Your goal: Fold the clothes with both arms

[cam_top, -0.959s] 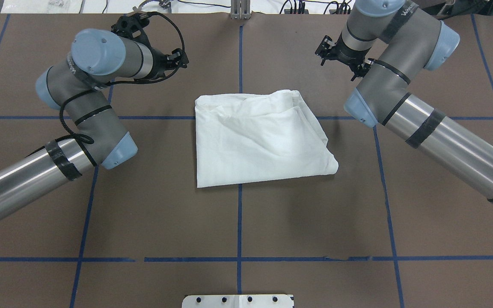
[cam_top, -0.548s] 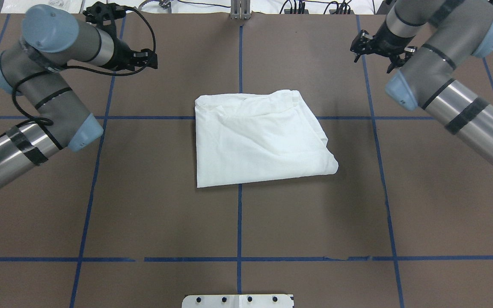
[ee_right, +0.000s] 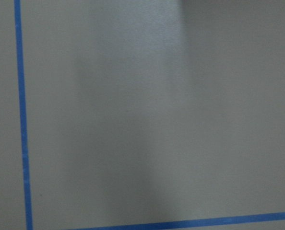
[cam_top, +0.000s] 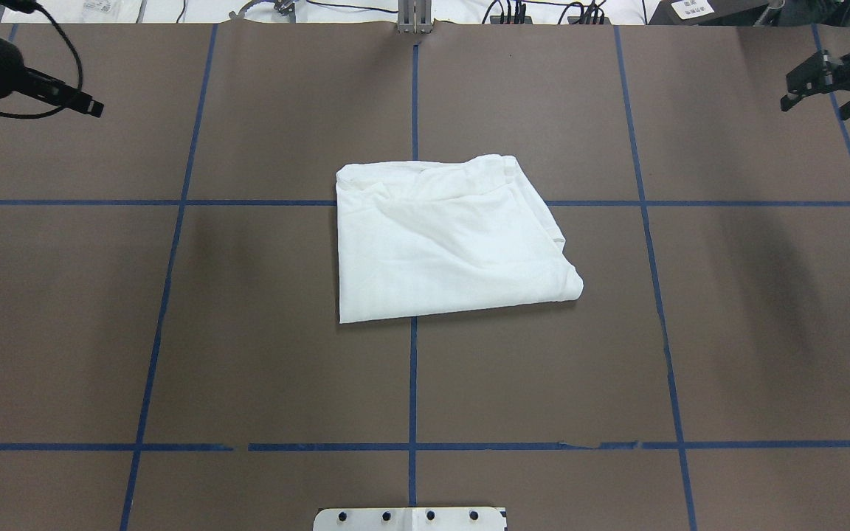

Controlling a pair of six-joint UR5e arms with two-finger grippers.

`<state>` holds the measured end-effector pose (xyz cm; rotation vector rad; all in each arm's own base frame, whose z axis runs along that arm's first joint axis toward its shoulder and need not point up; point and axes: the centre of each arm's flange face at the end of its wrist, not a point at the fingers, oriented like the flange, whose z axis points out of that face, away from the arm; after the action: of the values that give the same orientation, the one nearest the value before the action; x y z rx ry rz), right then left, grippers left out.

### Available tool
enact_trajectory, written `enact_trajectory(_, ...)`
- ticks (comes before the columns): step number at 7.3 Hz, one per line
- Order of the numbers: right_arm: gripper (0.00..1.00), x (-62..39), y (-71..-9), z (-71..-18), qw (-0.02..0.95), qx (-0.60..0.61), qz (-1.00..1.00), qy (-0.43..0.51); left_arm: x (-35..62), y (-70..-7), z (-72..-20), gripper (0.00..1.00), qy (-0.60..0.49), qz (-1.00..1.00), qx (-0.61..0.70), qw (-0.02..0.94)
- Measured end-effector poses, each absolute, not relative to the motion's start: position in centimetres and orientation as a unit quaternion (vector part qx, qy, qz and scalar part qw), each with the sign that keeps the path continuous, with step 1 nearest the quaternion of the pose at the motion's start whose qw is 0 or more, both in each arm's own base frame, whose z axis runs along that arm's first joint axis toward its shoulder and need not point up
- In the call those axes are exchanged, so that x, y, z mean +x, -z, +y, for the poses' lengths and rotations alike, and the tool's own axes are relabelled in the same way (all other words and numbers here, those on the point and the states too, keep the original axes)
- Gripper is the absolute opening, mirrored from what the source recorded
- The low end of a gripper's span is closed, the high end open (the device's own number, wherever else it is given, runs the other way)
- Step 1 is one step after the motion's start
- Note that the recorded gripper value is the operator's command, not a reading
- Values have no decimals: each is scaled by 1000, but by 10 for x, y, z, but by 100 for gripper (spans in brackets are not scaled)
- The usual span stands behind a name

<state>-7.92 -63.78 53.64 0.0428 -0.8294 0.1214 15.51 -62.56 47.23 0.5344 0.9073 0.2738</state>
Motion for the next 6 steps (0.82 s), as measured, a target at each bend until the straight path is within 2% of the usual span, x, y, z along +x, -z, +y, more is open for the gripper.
enact_trajectory(3,100,1,-608,-593,920,30,-391,-15,52,-533,-609,99,-125,403,236,875)
enact_trajectory(6,100,30,-603,-580,923,17,-386,1,-27,-577,-597,99,-130,366,203,899)
